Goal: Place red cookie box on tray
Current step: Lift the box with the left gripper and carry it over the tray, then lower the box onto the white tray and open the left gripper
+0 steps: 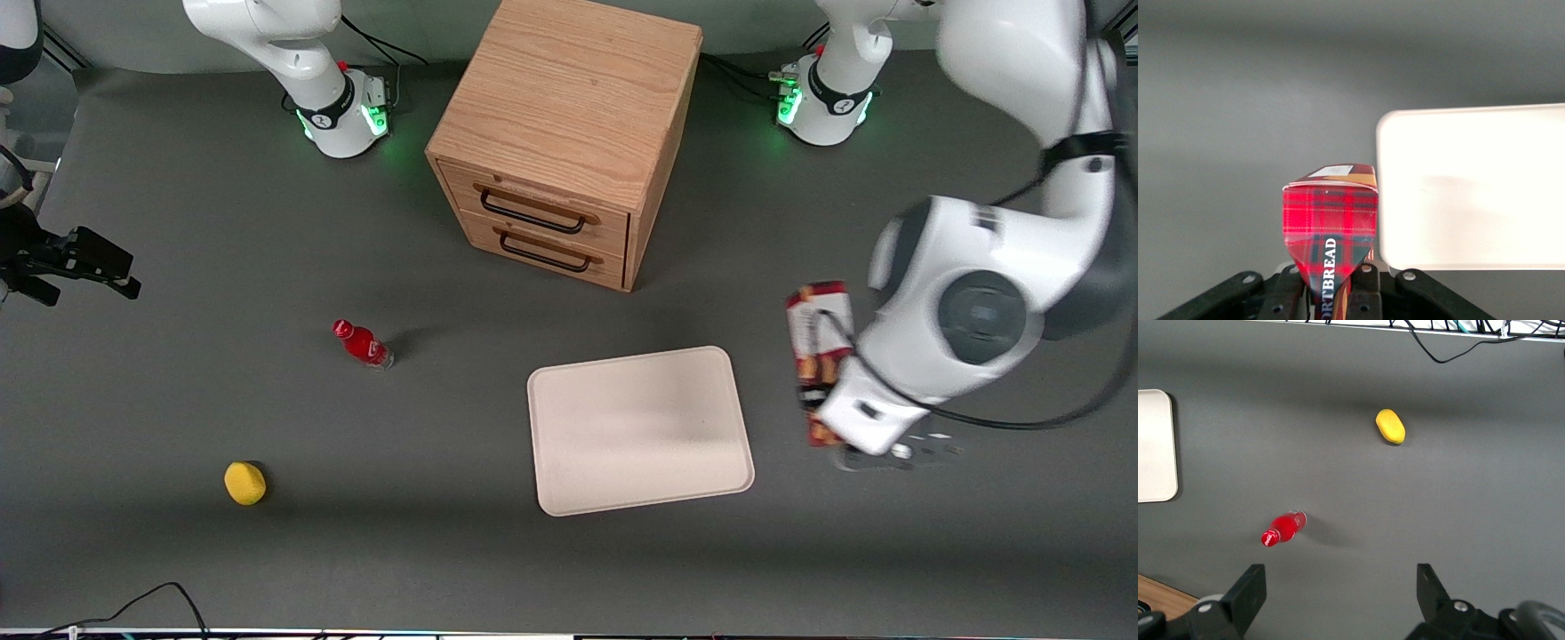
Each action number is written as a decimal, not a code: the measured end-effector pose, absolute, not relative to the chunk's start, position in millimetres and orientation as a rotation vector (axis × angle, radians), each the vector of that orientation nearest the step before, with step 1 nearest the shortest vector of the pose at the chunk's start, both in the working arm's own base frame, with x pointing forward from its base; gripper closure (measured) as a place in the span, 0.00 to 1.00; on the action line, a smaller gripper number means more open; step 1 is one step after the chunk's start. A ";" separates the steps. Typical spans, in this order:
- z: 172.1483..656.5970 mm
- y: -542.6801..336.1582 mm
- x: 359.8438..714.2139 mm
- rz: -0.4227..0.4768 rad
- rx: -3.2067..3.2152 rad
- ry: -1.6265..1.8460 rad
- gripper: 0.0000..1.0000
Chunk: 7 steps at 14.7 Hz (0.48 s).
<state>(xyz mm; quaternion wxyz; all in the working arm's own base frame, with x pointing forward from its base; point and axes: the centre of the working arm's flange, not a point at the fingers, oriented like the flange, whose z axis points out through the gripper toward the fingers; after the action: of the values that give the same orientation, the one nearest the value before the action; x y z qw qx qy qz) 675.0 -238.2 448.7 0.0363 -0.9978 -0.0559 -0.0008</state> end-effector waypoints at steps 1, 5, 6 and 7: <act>436.9 -264.5 670.7 -0.017 -3.069 -0.206 0.79; 356.3 -324.9 678.5 -0.118 -3.121 -0.310 0.79; 336.1 -325.5 682.9 -0.123 -3.126 -0.315 0.79; 319.0 -323.5 687.3 -0.133 -3.127 -0.319 0.79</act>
<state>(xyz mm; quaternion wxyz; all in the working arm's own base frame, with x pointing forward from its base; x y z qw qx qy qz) 687.3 -323.5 319.0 -0.0023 -0.9940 -0.1013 -0.0422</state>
